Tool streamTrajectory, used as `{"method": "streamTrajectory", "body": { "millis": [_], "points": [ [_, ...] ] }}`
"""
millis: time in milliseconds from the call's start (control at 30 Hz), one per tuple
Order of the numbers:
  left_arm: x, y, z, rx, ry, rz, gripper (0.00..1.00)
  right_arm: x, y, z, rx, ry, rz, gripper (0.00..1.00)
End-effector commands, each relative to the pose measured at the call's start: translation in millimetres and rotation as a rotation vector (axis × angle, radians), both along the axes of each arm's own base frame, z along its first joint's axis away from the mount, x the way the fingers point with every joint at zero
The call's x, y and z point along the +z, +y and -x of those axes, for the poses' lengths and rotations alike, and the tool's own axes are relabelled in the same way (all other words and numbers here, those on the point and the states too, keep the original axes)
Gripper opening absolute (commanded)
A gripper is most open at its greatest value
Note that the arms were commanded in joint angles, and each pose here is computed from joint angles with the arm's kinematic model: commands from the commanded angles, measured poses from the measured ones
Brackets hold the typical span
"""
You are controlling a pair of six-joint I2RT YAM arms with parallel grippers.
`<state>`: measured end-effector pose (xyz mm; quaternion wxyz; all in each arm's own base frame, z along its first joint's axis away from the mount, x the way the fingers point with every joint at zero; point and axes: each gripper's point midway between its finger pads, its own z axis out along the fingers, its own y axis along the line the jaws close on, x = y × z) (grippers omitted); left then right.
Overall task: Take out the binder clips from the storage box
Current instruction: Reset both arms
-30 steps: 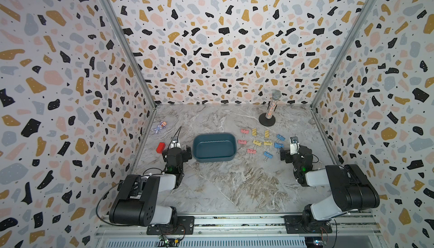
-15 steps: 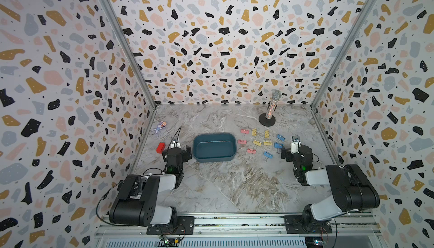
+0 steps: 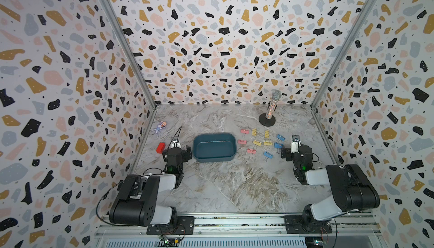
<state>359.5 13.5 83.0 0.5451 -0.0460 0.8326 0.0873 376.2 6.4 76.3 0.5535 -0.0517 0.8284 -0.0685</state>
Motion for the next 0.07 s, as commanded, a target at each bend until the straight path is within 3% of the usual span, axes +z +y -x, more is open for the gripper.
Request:
{"method": "streamTrajectory", "body": {
  "millis": [0, 33],
  "points": [
    [15.2, -6.3, -9.9, -0.031, -0.048, -0.008, 1.0, 9.1, -2.8, -5.3, -0.019, -0.024, -0.01, 1.0],
    [15.3, -6.2, -9.4, -0.031, -0.048, -0.008, 1.0, 10.0, -2.7, -5.8, -0.019, -0.027, -0.011, 1.0]
  ]
}}
